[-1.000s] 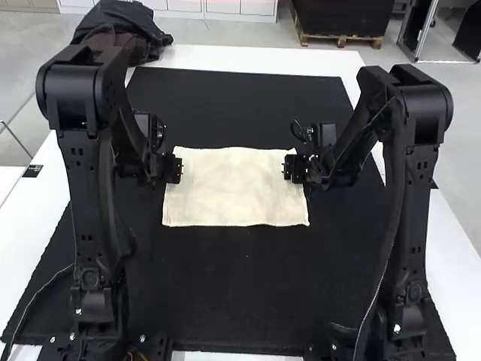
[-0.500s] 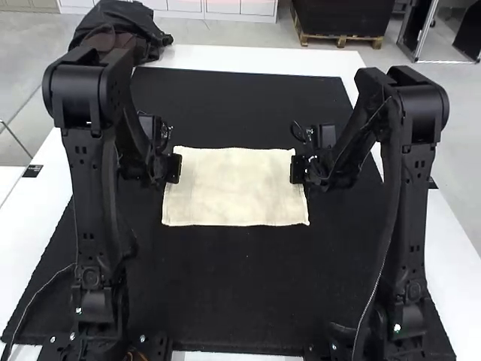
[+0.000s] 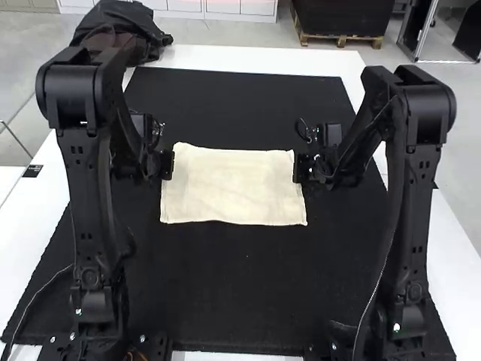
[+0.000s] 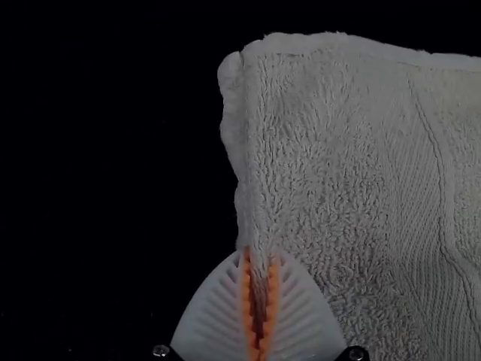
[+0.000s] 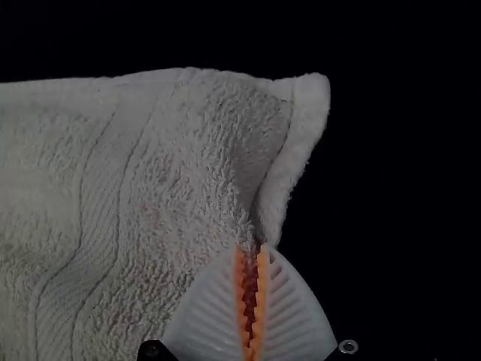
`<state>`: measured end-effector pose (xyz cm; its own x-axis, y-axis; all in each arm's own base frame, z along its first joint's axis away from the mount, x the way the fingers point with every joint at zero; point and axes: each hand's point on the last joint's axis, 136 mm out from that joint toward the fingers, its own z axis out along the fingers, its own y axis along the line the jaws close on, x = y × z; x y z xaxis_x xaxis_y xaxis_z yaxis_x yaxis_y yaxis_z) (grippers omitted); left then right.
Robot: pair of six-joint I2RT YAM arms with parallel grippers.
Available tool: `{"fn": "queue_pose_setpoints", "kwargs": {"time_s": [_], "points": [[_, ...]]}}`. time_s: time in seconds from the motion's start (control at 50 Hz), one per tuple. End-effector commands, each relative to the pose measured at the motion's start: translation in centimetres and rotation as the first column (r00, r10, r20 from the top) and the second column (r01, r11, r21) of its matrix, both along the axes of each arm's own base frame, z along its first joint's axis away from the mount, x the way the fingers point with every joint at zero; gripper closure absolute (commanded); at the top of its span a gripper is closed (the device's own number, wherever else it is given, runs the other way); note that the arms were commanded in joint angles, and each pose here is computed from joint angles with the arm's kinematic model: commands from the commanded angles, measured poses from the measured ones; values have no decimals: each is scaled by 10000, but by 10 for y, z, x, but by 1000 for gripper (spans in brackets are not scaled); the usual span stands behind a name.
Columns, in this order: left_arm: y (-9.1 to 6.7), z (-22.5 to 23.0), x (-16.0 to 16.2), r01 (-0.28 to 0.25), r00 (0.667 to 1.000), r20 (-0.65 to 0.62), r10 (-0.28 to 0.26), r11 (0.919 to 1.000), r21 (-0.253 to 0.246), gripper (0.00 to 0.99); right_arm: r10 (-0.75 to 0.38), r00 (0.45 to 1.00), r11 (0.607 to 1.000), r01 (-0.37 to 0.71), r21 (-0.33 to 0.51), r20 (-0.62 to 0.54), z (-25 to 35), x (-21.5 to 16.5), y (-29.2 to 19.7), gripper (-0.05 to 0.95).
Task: Fold the towel.
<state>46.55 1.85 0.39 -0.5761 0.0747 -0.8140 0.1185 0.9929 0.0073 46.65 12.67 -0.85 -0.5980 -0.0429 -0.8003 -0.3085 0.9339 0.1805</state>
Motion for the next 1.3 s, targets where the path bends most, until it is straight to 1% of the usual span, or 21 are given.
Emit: {"fn": "queue_pose_setpoints", "kwargs": {"time_s": [0.0, 0.1, 0.2, 0.26, 0.34, 0.46, 0.56, 0.72, 0.94, 1.28], "points": [[25, 26, 4, -730, 9956, 613, 708, 9968, 335, 969, -614, 9965, 9980, 604, 185, 573, 31, 7, -21, 923], [23, 36, 5, -735, 9940, 811, 730, 9973, 27, 970, -634, 9956, 9977, 615, 292, 691, 39, 6, -21, 923], [20, 46, 6, -698, 9929, 954, 704, 9975, -99, 969, -733, 9937, 9967, 701, 406, 851, 49, 5, -23, 923], [14, 51, 5, -532, 9933, 1016, 549, 9984, -191, 970, -718, 9928, 9967, 677, 459, 961, 56, 4, -23, 923], [11, 53, 2, -458, 9938, 1002, 476, 9988, -200, 970, -691, 9929, 9966, 643, 524, 969, 60, 2, -22, 923], [9, 56, -5, -406, 9954, 854, 422, 9990, -209, 969, -638, 9934, 9960, 573, 684, 957, 68, -3, -20, 923], [8, 63, -12, -403, 9943, 976, 421, 9990, -199, 969, -591, 9930, 9960, 518, 726, 1023, 75, -8, -19, 923], [7, 73, -24, -400, 9924, 1159, 418, 9990, -183, 969, -477, 9960, 9964, 422, 738, 752, 76, -20, -17, 923], [4, 72, -45, -415, 9935, 1052, 432, 9990, -185, 969, -224, 9996, 9972, 211, 719, 179, 69, -41, -16, 923], [2, 71, -70, -359, 9949, 945, 361, 9993, -34, 969, 192, 9998, 9983, -188, 548, -77, 79, -66, -17, 923]]}}
